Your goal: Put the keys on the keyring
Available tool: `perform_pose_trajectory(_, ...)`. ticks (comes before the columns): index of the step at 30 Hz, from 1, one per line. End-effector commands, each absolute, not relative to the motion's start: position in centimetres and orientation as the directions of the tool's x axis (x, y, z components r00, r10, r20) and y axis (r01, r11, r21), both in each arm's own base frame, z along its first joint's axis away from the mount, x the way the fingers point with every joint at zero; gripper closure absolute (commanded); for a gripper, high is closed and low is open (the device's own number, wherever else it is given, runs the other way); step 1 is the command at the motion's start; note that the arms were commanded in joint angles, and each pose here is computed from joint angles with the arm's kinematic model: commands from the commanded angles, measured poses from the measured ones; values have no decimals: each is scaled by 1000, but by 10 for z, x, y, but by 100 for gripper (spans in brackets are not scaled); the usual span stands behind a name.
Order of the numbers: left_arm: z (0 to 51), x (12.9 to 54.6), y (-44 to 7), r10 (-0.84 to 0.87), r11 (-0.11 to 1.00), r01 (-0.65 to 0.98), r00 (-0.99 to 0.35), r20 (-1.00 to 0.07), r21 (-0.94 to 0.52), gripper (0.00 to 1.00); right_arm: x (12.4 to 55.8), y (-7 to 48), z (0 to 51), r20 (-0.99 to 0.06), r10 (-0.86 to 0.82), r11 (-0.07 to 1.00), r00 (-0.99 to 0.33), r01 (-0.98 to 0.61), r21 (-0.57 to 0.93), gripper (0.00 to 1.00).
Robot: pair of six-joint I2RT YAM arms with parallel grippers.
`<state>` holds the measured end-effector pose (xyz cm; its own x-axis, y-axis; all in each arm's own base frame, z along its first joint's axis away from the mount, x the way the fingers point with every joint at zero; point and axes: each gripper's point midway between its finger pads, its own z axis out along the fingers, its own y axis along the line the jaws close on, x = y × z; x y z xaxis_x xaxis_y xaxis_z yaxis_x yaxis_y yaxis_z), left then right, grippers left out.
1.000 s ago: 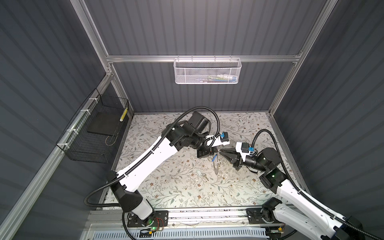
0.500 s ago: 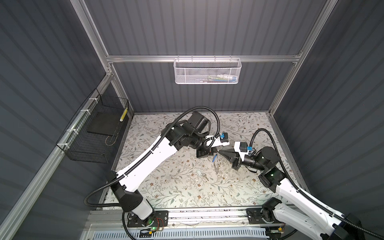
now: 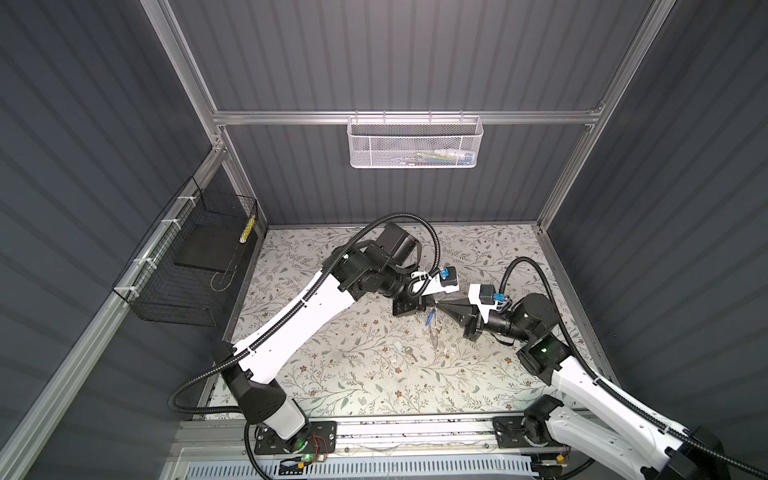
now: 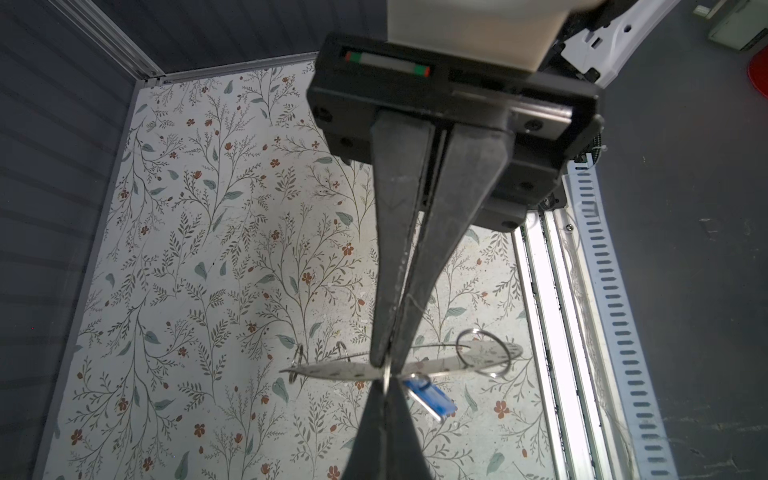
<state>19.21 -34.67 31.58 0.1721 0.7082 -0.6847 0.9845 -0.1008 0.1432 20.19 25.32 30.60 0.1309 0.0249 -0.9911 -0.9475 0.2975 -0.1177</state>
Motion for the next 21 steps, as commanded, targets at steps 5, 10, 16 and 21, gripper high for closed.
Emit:
perform_pose_trajectory(5, 330, 200, -344, 669, -10, 980, 156, -726, 201, 58, 201, 249, 321, -980, 72, 329, 183, -932, -150, 100)
perform_pose_trajectory(10, 329, 207, -331, 636, 117, 965, 108, -764, 235, 51, 201, 247, 324, -978, 105, 340, 179, -931, -133, 100)
perform_pose_trajectory(16, 317, 197, -326, 557, 177, 969, 46, -830, 173, 51, 203, 247, 327, -977, 126, 345, 174, -931, -122, 100)
perform_pose_trajectory(21, 308, 193, -329, 514, 187, 973, 21, -858, 135, 51, 202, 247, 332, -973, 143, 342, 183, -932, -125, 100)
